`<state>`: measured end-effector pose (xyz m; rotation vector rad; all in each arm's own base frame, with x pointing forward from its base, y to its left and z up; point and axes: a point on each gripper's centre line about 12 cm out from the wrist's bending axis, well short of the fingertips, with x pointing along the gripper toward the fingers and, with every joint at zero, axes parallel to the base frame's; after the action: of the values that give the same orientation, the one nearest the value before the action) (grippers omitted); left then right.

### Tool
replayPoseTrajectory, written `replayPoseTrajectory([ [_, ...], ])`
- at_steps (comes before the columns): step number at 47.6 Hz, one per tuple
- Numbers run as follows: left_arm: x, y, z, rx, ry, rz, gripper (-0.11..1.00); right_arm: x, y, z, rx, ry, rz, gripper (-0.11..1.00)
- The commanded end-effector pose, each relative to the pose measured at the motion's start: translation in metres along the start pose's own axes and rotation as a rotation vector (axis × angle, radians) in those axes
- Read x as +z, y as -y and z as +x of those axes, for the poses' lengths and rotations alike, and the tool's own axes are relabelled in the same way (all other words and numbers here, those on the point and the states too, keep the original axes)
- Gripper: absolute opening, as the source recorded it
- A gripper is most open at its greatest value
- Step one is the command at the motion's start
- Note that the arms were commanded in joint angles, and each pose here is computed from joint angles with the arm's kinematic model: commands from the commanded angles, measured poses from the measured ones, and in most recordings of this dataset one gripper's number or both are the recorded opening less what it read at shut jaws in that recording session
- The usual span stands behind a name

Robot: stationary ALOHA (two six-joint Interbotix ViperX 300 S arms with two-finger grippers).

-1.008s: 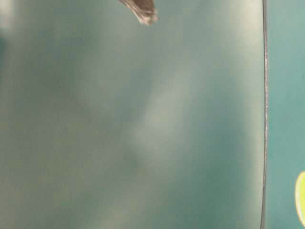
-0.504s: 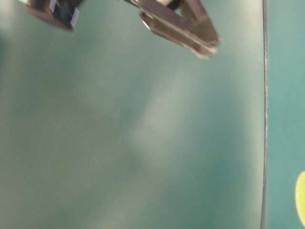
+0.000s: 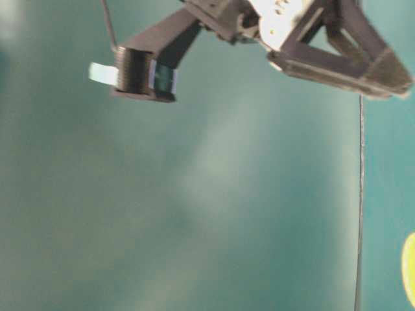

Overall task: Move the block toward the cup with right arm.
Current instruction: 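Lift the orange cube with the right gripper and carry it left toward the orange cup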

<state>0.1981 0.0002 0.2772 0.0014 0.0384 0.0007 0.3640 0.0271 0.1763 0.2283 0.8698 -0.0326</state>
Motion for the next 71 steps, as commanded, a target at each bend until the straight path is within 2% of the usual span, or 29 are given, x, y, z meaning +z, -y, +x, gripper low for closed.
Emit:
replayPoseTrajectory([
  [1, 0.010, 0.000, 0.003, 0.001, 0.021, 0.003, 0.00, 0.010, -0.007, -0.001, 0.016, 0.027, 0.000, 0.65],
  [18, 0.011, 0.000, 0.003, 0.001, 0.026, 0.001, 0.00, -0.001, -0.023, 0.030, 0.038, 0.011, -0.029, 0.65],
  [47, 0.011, 0.000, 0.003, 0.001, 0.026, 0.000, 0.00, -0.021, -0.019, 0.066, 0.025, -0.029, -0.035, 0.65],
  [59, 0.011, 0.000, 0.003, 0.001, 0.026, 0.000, 0.00, -0.021, -0.019, 0.069, 0.026, -0.021, -0.035, 0.64],
  [64, 0.011, 0.000, 0.003, 0.001, 0.023, 0.001, 0.00, -0.021, -0.019, 0.069, 0.026, -0.021, -0.035, 0.60],
  [71, 0.011, 0.000, 0.003, 0.001, 0.026, 0.000, 0.00, -0.018, -0.020, 0.068, 0.027, -0.021, -0.040, 0.40],
])
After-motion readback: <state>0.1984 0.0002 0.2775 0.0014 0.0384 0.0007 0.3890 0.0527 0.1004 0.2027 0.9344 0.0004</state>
